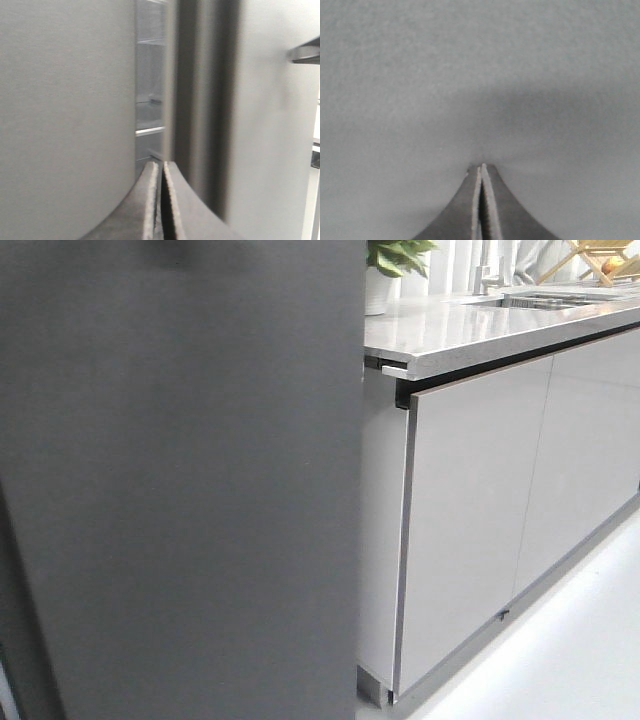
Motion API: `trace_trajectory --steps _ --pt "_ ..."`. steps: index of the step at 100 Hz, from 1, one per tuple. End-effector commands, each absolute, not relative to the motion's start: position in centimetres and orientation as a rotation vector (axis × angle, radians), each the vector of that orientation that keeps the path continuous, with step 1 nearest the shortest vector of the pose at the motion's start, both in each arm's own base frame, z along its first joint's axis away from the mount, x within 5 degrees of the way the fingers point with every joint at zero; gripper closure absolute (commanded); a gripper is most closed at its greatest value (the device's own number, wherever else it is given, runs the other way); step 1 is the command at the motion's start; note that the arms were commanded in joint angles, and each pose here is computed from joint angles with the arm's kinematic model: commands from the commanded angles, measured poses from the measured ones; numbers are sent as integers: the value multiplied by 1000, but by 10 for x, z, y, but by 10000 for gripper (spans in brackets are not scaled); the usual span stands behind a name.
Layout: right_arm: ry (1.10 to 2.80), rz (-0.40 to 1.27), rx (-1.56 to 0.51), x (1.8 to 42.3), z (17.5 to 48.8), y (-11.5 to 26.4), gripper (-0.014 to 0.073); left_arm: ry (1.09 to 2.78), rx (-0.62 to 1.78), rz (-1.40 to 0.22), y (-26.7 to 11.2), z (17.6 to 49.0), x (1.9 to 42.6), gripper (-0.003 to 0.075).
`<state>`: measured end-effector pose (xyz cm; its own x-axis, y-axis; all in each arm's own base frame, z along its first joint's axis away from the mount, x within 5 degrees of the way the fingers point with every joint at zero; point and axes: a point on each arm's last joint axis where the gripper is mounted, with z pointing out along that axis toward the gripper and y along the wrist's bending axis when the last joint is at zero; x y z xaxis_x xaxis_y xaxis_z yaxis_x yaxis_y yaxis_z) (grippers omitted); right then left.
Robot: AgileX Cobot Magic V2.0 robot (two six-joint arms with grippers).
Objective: Close fridge door
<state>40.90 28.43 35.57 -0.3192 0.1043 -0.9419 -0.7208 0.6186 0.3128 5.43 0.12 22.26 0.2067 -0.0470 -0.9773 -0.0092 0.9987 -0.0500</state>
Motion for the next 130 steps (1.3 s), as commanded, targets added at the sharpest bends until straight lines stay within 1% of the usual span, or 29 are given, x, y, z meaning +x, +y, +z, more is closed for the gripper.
trace_trajectory --steps 1,14,40,57,84,96,107,130 --pt "1606 919 -536 394 388 294 668 1303 -54 -26 2 218 53 740" --pt "1615 924 -555 392 381 304 668 1303 -54 -26 2 218 53 740" --pt "1610 928 -581 402 368 320 668 1303 -54 -26 2 218 53 740" --pt "1565 850 -626 408 372 323 668 1303 -54 -26 2 218 53 740" --pt "1531 759 -507 412 376 327 668 1303 -54 -26 2 218 53 740" --pt "1493 714 -563 410 375 337 668 1303 -54 -26 2 218 53 740" --pt "1462 727 -575 411 374 349 668 1303 -54 -26 2 218 53 740" --pt "1439 761 -613 410 378 354 668 1303 -54 -26 2 218 53 740"
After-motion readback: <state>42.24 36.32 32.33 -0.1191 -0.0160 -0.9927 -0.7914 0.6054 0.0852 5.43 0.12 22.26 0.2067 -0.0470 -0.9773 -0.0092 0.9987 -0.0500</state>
